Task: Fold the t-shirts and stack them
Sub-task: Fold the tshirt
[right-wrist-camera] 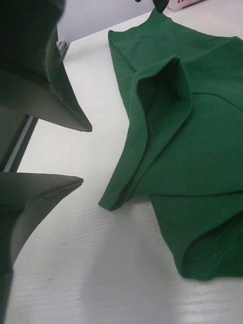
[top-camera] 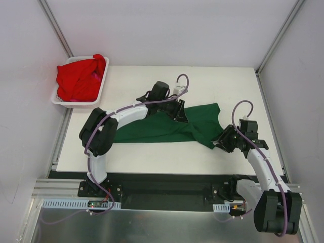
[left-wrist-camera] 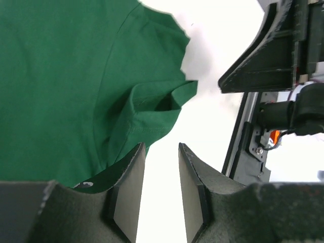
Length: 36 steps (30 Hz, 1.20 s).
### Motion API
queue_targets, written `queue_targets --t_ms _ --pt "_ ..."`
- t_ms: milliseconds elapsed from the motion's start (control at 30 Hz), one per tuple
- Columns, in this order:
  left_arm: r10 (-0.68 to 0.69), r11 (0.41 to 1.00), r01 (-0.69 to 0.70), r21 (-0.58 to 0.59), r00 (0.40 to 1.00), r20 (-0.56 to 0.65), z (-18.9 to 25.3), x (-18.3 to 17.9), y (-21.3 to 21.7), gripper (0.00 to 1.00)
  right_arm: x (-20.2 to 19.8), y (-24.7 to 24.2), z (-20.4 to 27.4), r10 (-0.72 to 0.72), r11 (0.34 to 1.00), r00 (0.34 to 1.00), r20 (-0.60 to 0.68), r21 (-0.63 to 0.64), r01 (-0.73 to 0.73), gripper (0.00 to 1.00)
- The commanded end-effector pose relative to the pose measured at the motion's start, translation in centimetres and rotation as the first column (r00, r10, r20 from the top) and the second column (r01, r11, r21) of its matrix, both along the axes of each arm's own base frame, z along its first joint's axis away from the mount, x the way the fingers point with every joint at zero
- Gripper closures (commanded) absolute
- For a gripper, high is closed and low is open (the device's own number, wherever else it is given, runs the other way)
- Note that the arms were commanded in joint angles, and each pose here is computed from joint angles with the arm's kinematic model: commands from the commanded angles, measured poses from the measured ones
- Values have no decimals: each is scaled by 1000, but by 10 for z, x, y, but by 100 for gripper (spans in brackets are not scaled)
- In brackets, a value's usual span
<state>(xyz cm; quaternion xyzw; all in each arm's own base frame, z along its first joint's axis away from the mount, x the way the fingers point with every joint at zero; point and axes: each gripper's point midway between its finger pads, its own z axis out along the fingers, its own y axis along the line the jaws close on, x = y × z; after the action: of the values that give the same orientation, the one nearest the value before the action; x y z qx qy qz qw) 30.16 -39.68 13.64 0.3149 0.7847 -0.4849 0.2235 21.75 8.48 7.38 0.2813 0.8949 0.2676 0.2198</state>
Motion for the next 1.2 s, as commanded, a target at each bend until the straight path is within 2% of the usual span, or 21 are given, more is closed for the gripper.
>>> queue_targets --t_ms 0,133,267,467,633,800,1167 --pt "-47 990 54 -130 997 59 30 0 -9 68 3 -5 11 8 1000 1000 20 0 -8 56" --pt "-59 986 66 -155 997 48 28 0 -13 68 -6 -11 2 5 1000 1000 -25 -9 -6 55" --pt "-56 990 60 -125 998 42 10 5 -17 68 -15 -14 -12 6 1000 997 -75 -18 -7 56" --pt "-23 998 19 64 998 60 -37 14 -9 62 -18 -14 -19 22 1000 995 -93 -12 -23 55" --pt "-22 991 10 130 996 89 -55 20 -2 58 -18 -15 -20 24 1000 995 -94 -16 -26 55" --pt "-25 990 9 140 994 111 -60 27 -5 57 -18 -15 -24 21 1000 994 -105 -15 -22 54" --pt "-102 994 98 42 989 110 -32 23 -25 58 -16 -18 -29 21 999 993 -120 -23 -24 54"
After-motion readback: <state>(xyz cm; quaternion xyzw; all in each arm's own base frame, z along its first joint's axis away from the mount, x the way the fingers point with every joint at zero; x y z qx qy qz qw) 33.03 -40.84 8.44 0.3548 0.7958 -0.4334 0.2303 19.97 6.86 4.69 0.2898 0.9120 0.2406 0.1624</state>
